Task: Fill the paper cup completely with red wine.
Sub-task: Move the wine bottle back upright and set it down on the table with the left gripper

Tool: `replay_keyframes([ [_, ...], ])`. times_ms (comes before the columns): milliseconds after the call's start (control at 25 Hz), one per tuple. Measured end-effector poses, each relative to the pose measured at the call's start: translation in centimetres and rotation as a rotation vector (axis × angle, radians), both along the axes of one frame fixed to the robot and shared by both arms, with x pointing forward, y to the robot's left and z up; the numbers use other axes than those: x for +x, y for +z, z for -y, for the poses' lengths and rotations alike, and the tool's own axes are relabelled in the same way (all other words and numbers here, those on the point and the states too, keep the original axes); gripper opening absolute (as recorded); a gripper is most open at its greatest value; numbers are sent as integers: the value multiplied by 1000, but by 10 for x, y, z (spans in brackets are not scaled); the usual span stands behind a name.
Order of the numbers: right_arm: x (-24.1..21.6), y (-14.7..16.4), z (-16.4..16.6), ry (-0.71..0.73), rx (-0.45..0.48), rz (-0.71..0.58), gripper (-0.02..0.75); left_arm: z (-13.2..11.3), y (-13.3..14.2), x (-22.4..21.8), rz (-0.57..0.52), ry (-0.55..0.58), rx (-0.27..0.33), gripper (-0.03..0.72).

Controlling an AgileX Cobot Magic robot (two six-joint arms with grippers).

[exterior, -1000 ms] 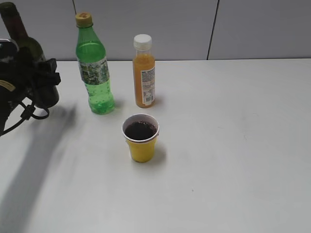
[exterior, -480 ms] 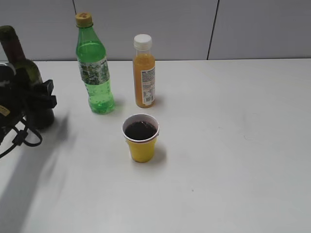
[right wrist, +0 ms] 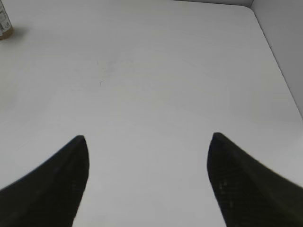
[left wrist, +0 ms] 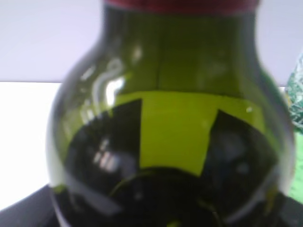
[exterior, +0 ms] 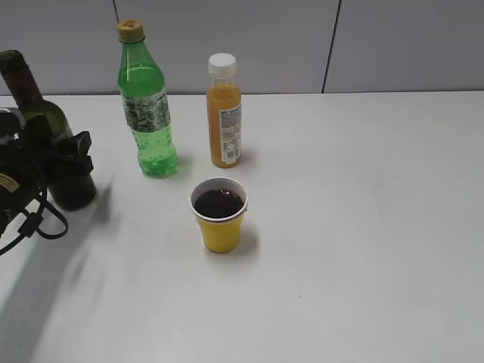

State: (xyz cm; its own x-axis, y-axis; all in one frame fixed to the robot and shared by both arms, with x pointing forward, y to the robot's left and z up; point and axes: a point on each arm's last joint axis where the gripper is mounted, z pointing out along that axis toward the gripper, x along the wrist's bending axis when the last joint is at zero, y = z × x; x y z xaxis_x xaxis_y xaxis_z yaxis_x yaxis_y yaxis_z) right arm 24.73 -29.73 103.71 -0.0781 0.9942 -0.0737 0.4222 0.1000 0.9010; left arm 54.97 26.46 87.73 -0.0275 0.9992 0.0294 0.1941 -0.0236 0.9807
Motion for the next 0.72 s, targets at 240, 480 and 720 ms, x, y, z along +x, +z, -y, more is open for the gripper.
replay_keyframes([
  [240,0,0,0,0,0,0,589,2,-1,0,8,-20,3,554],
  [480,0,0,0,0,0,0,589,2,-1,0,10,-25,0,666],
  [720,0,0,0,0,0,0,589,2,7,0,35,-26,0,671],
])
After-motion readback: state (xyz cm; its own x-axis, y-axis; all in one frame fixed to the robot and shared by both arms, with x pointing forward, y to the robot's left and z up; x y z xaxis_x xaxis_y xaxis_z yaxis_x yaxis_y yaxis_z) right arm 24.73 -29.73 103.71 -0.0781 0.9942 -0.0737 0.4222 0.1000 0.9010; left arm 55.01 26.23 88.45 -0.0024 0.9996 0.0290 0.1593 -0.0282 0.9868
